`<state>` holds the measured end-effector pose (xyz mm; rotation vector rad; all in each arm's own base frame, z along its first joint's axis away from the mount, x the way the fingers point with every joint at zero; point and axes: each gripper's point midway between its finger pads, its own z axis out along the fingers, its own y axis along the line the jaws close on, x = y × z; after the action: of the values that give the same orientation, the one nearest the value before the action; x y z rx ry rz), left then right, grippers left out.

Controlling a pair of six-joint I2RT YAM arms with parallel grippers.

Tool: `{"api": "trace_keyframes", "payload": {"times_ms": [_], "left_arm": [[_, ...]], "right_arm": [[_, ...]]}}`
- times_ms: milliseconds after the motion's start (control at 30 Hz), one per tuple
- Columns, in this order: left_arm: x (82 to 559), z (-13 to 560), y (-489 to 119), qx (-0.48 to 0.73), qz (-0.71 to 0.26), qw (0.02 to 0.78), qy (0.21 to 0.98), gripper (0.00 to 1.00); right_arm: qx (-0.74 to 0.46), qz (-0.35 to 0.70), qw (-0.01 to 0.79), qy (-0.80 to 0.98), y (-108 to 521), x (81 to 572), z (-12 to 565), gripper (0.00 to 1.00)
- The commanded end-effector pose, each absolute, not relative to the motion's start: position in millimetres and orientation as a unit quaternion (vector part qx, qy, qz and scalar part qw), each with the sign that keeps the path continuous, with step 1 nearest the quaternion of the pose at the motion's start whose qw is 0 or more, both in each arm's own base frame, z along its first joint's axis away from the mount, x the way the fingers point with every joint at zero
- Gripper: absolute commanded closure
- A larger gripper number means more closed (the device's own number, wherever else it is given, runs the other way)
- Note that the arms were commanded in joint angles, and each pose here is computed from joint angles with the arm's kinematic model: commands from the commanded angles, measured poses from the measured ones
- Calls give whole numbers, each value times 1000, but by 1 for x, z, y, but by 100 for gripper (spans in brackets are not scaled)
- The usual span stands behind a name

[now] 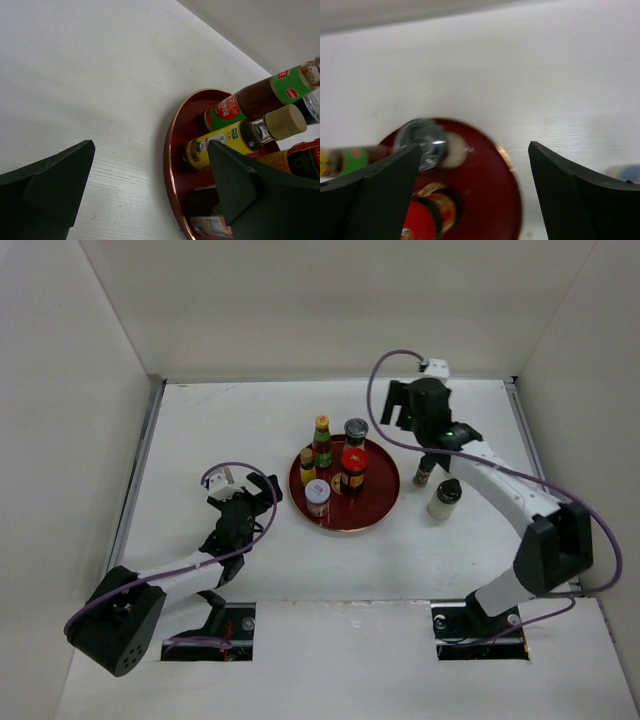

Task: Organize the condiment bottles

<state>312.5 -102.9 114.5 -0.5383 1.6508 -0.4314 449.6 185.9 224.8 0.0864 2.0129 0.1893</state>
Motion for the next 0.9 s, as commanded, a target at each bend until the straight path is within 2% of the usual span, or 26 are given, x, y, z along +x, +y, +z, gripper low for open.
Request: {"api": "trace_keyframes", "payload": {"times_ms": [0,67,200,600,667,800,867], "left_arm": [[314,128,-104,-240,-209,638,701,0],[314,128,-105,-239,-210,637,702,0],[314,128,-105,-239,-211,637,702,0],[315,126,-106,-237,-211,635,704,0],[315,126,-108,-235,-213,634,705,0],[315,127,-107,-235,-214,635,704,0],[315,127,-107,-236,-213,635,704,0]], "right_arm": [[151,-14,591,792,88,441,265,5],[199,-83,590,778,37,425,259,2],[241,-159,553,782,-23,404,228,0],[247,-130,496,822,-26,412,164,0],[248,-112,498,823,-26,418,158,7],[253,-86,525,808,-27,430,168,35],[253,-78,542,798,-26,431,183,45]]}}
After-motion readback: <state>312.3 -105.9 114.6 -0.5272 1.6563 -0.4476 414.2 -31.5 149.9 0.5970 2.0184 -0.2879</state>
